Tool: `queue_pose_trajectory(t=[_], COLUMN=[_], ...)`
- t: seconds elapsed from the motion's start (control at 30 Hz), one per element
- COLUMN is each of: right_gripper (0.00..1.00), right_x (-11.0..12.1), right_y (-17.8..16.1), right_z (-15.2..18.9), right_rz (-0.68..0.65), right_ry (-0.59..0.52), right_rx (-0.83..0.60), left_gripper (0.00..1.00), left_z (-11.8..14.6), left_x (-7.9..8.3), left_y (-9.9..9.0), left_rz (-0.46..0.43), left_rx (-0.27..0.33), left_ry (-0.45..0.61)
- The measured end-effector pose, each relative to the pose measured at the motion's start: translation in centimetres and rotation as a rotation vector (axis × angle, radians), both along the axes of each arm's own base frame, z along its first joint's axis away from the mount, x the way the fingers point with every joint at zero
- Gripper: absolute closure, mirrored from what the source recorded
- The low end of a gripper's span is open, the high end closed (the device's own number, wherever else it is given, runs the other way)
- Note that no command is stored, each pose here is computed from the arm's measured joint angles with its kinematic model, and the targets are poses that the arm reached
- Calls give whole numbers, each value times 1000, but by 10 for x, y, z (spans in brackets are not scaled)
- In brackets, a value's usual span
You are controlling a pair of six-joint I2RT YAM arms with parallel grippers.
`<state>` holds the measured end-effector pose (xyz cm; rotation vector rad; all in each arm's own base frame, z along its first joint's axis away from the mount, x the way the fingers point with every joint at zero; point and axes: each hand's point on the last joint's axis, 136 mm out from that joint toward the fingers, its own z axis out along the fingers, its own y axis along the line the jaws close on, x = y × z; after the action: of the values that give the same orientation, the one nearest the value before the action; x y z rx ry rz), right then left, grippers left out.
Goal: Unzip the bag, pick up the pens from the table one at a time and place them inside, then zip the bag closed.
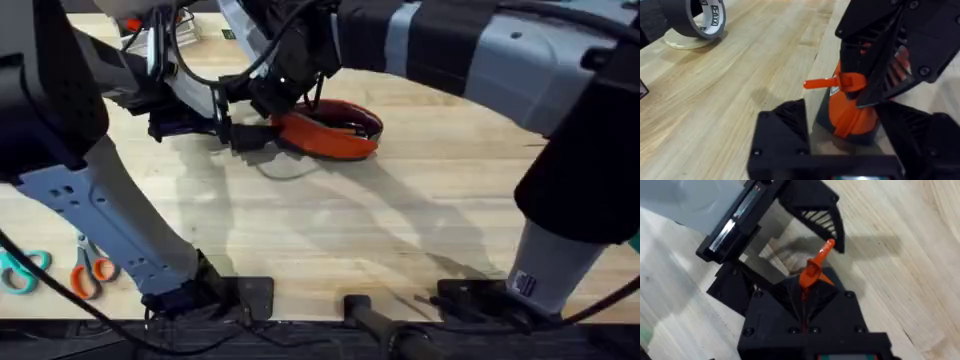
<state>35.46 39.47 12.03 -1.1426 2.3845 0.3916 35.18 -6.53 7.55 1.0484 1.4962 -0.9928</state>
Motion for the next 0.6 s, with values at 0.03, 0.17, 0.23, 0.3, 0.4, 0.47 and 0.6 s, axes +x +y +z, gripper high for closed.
queue_pose_trajectory(t=[0.03, 0.17, 0.23, 0.3, 0.4, 0.47, 0.6], right_gripper=[970, 971, 970, 970, 970, 970, 970], right_x=[0, 3, 5, 6, 7, 6, 6], right_y=[0, 1, 0, -1, -1, -1, -2], right_z=[0, 1, 2, 2, 2, 2, 1], right_rz=[0, -5, -10, -12, -14, -14, -14], right_ry=[-1, -12, -21, -21, -22, -22, -20], right_rx=[1, 3, 4, 2, 1, 0, -2], left_gripper=[195, 532, 744, 926, 954, 954, 960], left_z=[0, 0, 0, 0, 0, 0, 0], left_x=[0, -1, -2, -2, -2, -2, -2], left_y=[0, -1, -2, -3, -3, -3, -3], left_rz=[0, -2, -3, -3, -3, -3, -3], left_rx=[-1, -3, -6, -9, -10, -10, -10], left_ry=[2, 8, 17, 23, 26, 26, 26])
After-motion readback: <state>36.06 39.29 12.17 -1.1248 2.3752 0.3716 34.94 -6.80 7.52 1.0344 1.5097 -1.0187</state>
